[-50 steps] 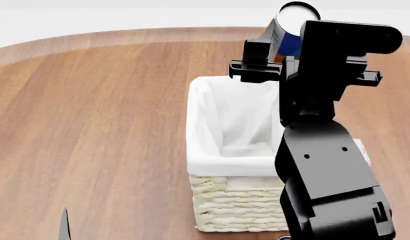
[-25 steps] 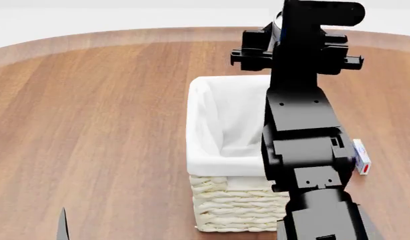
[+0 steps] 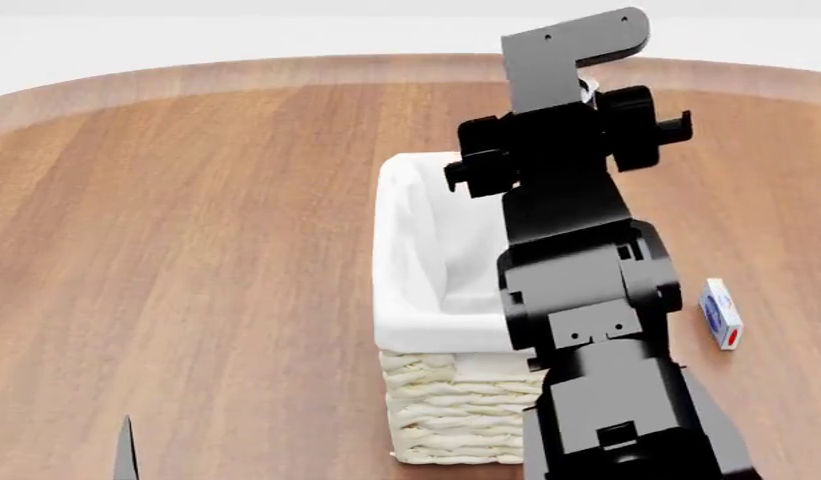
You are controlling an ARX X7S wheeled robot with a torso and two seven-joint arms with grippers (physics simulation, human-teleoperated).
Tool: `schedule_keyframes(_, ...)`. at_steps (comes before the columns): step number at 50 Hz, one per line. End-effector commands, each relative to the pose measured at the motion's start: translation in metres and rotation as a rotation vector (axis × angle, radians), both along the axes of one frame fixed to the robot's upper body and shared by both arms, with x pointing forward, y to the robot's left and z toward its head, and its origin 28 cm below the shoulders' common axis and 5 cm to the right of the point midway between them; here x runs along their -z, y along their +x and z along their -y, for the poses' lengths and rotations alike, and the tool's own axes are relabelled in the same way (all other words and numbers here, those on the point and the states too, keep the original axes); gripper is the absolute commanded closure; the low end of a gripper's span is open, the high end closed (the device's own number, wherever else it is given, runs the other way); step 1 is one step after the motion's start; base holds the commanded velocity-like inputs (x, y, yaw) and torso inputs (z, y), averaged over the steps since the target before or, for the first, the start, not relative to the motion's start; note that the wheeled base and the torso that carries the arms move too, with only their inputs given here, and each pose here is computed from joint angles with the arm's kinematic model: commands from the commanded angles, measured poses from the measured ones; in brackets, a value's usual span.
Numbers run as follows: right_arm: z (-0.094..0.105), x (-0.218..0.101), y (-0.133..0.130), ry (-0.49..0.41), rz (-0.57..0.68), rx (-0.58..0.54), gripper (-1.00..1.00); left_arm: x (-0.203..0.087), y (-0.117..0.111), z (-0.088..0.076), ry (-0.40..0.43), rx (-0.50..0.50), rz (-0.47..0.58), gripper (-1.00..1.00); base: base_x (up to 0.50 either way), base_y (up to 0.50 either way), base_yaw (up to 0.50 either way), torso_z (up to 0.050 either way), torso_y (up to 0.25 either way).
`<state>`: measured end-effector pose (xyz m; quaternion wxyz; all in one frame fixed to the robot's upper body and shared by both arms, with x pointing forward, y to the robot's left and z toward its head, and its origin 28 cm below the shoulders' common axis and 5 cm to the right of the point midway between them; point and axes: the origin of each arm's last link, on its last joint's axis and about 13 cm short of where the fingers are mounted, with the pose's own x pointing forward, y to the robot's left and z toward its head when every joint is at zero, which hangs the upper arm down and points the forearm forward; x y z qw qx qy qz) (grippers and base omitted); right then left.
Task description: Pick up the alphabet soup and put it in the basket.
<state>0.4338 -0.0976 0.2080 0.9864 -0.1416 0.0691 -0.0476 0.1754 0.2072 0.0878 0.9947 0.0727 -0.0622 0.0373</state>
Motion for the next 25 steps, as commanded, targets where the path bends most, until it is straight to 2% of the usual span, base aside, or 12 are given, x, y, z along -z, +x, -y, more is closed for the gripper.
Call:
schedule_keyframes(1, -0.0018, -0.0048, -0.001, -0.126, -0.074, -0.069, 1.0, 0.0006, 0.0005, 0.0002, -0.001, 0.0, -0.003, -1.0, 0.0, 0.0, 0.0, 0.0, 0.0)
schedule_keyframes(9, -0.0027, -0.0025, -0.0032, -0.06, -0.172, -0.167, 1.0, 0.0013, 0.0014, 0.0004, -0.001, 0.002, -0.008, -1.0, 0.0, 0.0, 0.0, 0.0, 0.0)
schedule_keyframes(13, -0.0041, -0.0049, -0.0042, 0.037, -0.204, -0.186, 1.0, 0.0011, 0.0013, 0.0002, -0.001, 0.002, -0.009, -1.0, 0.0, 0.0, 0.0, 0.0, 0.0)
schedule_keyframes(19, -0.005, -0.0038, -0.0055, 0.085, -0.232, -0.179, 1.0, 0.0006, 0.001, -0.0001, -0.001, 0.001, -0.008, -1.0, 0.0, 0.0, 0.0, 0.0, 0.002)
schedule_keyframes(25, -0.0015, 0.0002, -0.0069, 0.086, -0.25, -0.128, 1.0, 0.0008, 0.0011, -0.0002, -0.002, 0.001, -0.009, -1.0, 0.0, 0.0, 0.0, 0.0, 0.0)
